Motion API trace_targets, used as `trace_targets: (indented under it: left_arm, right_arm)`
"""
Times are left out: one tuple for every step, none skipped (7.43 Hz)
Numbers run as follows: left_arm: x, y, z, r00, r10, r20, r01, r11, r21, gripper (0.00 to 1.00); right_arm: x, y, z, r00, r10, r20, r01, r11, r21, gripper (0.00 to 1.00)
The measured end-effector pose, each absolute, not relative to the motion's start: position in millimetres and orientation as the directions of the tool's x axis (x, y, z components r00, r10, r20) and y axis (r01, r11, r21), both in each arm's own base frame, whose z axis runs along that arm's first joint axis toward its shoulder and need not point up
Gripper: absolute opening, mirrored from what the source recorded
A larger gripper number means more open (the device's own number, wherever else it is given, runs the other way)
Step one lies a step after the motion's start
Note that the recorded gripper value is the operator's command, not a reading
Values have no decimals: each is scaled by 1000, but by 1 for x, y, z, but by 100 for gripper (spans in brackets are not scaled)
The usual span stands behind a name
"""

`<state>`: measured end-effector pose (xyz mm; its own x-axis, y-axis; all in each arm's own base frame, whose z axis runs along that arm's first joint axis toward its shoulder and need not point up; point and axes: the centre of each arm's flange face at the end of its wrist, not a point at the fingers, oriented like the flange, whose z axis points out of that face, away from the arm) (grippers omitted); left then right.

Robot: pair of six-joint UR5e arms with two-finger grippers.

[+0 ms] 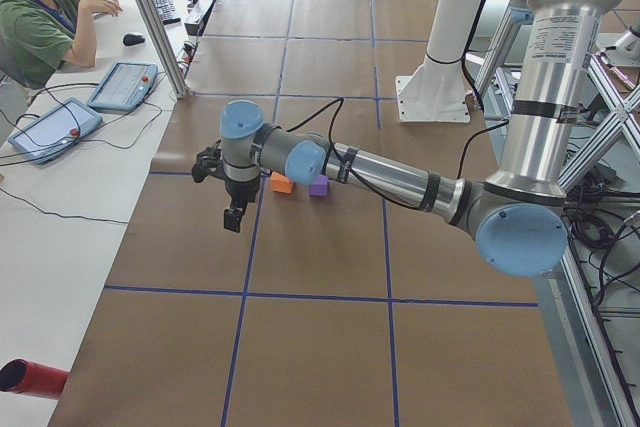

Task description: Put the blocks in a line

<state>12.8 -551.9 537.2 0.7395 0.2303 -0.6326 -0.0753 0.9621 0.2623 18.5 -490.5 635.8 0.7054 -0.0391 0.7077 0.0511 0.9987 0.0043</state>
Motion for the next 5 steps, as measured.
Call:
trace_targets:
  left_arm:
    - [6, -543, 560, 728, 223, -649, -85, 968, 238, 100]
    - [1, -536, 578, 710, 210, -673, -88, 973, 211, 100]
    - [-5, -533, 594, 691, 195, -696, -87, 978, 187, 100]
    - [-13, -530, 608, 684, 175, -708, -82, 983, 164, 100]
    - [-19, -529, 618, 684, 152, -714, -72, 987, 141, 100]
  right_arm:
    - [18, -491, 636, 705, -39, 708, 51, 999, 4, 100]
    - [18, -491, 636, 705, -39, 708, 51, 999, 4, 100]
    - [18, -491, 636, 705, -39, 708, 51, 999, 4, 100]
    - [18, -491, 636, 705, -39, 708, 51, 999, 4, 100]
    - [18, -491, 636, 705, -39, 708, 51, 999, 4, 100]
